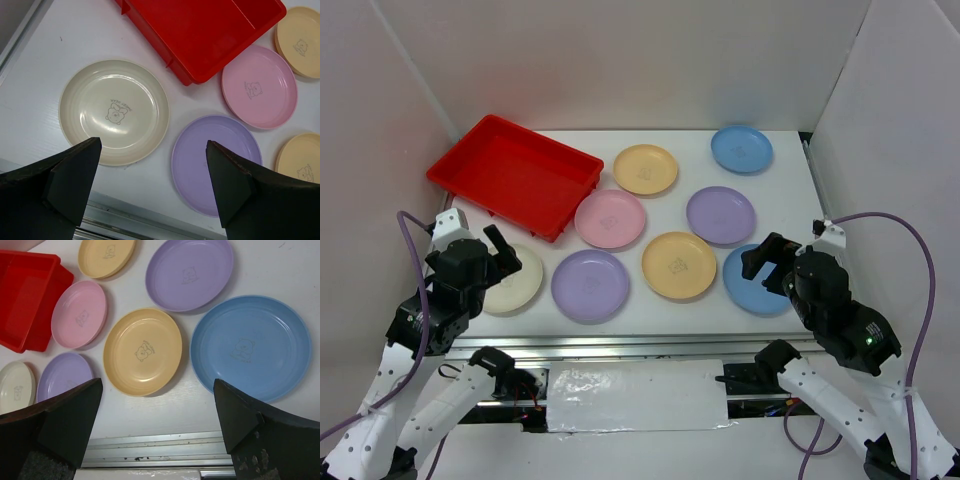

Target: Place the plates into the plastic bin on the countertop

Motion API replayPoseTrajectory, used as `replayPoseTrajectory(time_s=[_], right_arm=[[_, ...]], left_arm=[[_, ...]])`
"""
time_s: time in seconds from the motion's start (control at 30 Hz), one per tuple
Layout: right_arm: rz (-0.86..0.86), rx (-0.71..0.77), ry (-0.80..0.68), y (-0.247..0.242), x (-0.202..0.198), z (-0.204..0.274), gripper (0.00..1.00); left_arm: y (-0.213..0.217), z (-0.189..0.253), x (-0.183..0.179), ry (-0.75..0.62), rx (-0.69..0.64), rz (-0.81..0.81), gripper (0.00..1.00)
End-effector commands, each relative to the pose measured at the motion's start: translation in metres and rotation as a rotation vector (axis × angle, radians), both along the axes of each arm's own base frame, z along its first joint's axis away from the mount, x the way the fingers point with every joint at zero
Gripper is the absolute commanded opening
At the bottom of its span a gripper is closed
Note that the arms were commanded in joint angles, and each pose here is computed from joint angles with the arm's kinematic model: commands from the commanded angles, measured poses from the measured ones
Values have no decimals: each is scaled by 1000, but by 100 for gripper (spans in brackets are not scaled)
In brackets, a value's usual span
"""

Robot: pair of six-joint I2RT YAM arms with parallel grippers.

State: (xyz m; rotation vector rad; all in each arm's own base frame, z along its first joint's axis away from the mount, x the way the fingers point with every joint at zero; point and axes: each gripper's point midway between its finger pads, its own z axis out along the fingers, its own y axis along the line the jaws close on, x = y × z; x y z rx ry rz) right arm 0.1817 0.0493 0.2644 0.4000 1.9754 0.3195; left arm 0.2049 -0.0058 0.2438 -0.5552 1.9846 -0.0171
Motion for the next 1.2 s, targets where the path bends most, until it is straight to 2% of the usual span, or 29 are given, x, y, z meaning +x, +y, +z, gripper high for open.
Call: replayPoseTrajectory(time_s=[0.0, 0.3, 0.37, 0.43, 0.57, 0.6, 0.73, 0.77, 0.83, 0.87, 0.93, 0.97, 1.17], right_arm=[[-3, 15, -3, 1, -1, 4, 100], [17, 27, 0, 6, -1, 2, 100], [14, 31, 4, 6, -1, 1, 100], [18, 38, -2, 6, -2, 4, 100], [41, 65, -28, 9, -5, 9, 100], [50, 73, -29, 11, -5, 9, 100], [86, 82, -13, 18, -8, 6, 100], [94, 83, -10, 19, -7, 5, 100], [108, 78, 8, 22, -8, 1, 100], [112, 80, 14, 23, -9, 0, 100], [135, 89, 23, 26, -12, -1, 100], [145, 95, 25, 28, -13, -1, 100], [186, 119, 12, 34, -18, -2, 100]], left_arm=[[-2, 8, 5, -35, -14, -4, 99], [-6, 6, 8, -27, -11, -27, 99], [-22, 8, 15, -39, -26, -114, 99], [-45, 4, 24, -8, -25, -244, 99], [-127, -6, 40, 95, -215, -575, 99], [-148, -12, 54, 110, -241, -614, 99], [-218, -28, 85, 146, -227, -738, 99], [-247, -39, 94, 195, -206, -782, 99], [-280, -34, 107, 203, -197, -827, 99], [-290, -61, 117, 257, -140, -791, 99], [-303, -70, 129, 288, -118, -771, 99], [-306, -94, 133, 347, -95, -744, 99], [-331, -147, 138, 452, -55, -726, 95]])
